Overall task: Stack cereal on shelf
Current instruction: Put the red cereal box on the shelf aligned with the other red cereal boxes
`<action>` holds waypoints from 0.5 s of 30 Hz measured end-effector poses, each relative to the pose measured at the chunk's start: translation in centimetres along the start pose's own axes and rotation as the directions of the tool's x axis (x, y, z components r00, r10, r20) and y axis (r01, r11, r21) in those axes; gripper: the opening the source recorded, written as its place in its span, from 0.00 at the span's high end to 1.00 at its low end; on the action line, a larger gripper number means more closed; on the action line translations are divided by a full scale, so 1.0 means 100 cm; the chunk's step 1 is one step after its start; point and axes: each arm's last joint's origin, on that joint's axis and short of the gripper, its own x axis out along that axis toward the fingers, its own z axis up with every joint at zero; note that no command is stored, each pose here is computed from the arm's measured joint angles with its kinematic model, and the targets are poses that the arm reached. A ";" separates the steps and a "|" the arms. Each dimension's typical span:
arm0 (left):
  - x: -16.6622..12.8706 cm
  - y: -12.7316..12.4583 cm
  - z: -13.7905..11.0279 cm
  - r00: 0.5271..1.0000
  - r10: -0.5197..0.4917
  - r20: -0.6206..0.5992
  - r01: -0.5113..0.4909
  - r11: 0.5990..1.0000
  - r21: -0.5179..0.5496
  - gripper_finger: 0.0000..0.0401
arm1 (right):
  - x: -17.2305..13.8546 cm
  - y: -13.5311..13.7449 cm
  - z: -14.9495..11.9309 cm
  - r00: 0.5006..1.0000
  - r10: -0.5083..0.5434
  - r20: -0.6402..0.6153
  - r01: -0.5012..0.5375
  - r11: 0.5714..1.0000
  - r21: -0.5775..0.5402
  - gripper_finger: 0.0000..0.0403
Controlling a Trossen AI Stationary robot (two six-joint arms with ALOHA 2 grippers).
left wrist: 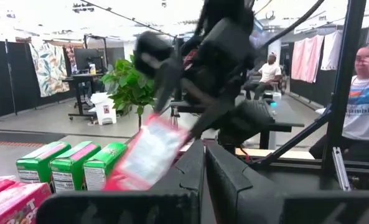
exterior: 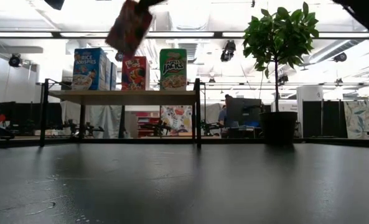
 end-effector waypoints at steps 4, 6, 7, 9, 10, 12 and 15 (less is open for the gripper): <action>-0.001 0.001 0.000 1.000 0.000 0.003 0.000 1.000 -0.016 1.00 | 0.025 -0.009 -0.019 0.998 -0.014 -0.064 0.014 1.000 -0.009 0.58; -0.002 0.001 0.002 1.000 0.001 0.010 0.000 1.000 -0.023 1.00 | 0.034 -0.010 -0.026 0.996 -0.006 -0.094 0.005 1.000 -0.007 0.58; -0.002 0.001 0.002 1.000 0.001 0.010 0.000 1.000 -0.023 1.00 | 0.037 -0.011 -0.028 0.995 -0.006 -0.099 0.005 1.000 -0.006 0.58; -0.002 0.001 0.003 1.000 0.001 0.013 -0.001 1.000 -0.024 1.00 | 0.041 -0.011 -0.031 0.994 -0.005 -0.106 0.005 1.000 0.004 0.58; -0.002 0.001 0.003 1.000 0.001 0.014 -0.001 1.000 -0.024 1.00 | 0.042 -0.012 -0.032 0.995 -0.009 -0.103 0.010 1.000 0.009 0.58; -0.002 0.001 0.003 1.000 0.001 0.014 -0.001 1.000 -0.024 1.00 | 0.047 -0.011 -0.034 0.994 -0.007 -0.111 0.008 1.000 0.008 0.58; -0.002 0.001 0.003 1.000 0.001 0.014 -0.001 1.000 -0.024 1.00 | 0.055 -0.008 -0.038 0.992 0.003 -0.129 -0.003 1.000 0.005 0.58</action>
